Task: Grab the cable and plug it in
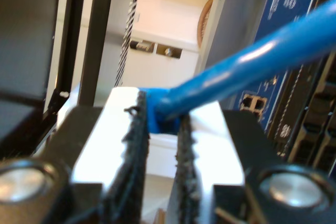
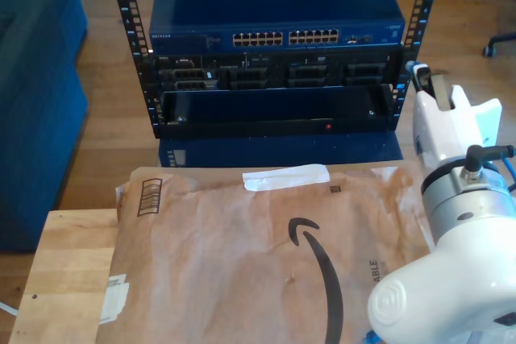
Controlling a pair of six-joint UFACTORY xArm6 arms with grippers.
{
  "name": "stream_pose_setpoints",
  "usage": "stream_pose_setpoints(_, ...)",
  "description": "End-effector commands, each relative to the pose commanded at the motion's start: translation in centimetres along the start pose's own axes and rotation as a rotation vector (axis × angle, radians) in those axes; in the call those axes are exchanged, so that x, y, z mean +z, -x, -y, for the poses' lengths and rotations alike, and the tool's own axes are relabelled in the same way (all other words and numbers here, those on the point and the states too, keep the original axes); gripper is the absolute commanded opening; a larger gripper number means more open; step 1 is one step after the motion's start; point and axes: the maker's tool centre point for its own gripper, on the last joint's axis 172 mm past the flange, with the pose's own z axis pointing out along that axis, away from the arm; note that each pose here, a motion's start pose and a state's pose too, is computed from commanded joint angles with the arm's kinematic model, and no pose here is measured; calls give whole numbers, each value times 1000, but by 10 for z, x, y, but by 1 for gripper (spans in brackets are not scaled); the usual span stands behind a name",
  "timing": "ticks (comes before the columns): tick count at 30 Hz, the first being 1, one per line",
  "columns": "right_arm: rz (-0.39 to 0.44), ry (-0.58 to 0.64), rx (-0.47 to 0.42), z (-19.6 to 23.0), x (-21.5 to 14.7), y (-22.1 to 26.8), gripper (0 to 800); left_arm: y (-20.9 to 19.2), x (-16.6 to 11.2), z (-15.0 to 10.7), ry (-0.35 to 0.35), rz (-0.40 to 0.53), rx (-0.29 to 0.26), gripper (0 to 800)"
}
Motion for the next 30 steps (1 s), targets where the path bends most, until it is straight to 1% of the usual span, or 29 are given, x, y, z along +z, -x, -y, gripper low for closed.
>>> stream_pose_setpoints(3, -3, -5, -4, 2, -1, 2, 47, -24, 3, 11, 15, -50, -3, 800)
stream_pose_setpoints(4, -8, -2, -7, 2, -1, 1, 45, -35, 3, 12, 33, -75, 1, 800)
stream_pose_setpoints(6, -15, 11, -12, 0, -2, 1, 39, -52, 13, 9, 80, -106, 8, 800)
stream_pose_setpoints(8, -17, 11, -6, 4, -2, 4, 33, -67, 22, 6, 120, -136, 25, 800)
stream_pose_setpoints(9, -20, 12, 1, 5, -2, 4, 28, -75, 23, 5, 144, -157, 31, 800)
stream_pose_setpoints(12, -24, 18, 1, 7, -2, 6, 23, -89, 29, 11, 211, -174, 1, 800)
stream_pose_setpoints(14, -11, 31, 8, 4, -6, 19, 16, -93, 27, 11, 223, -186, -1, 800)
stream_pose_setpoints(17, 2, 14, 18, 16, -10, 55, 6, -92, 29, 14, 236, -177, -13, 800)
stream_pose_setpoints(20, 10, 29, 4, 13, -7, 92, 4, -93, 30, 21, 265, -173, -50, 800)
stream_pose_setpoints(23, 13, 47, 3, 8, 0, 115, 4, -93, 32, 25, 303, -161, -71, 800)
stream_pose_setpoints(25, -7, 70, 13, 2, 4, 118, 4, -92, 35, 26, 347, -144, -91, 800)
stream_pose_setpoints(28, -16, 82, 12, -3, 5, 117, 4, -91, 37, 26, 358, -136, -93, 800)
stream_pose_setpoints(30, -15, 81, 15, -2, 5, 116, 4, -89, 38, 18, 379, -125, -91, 800)
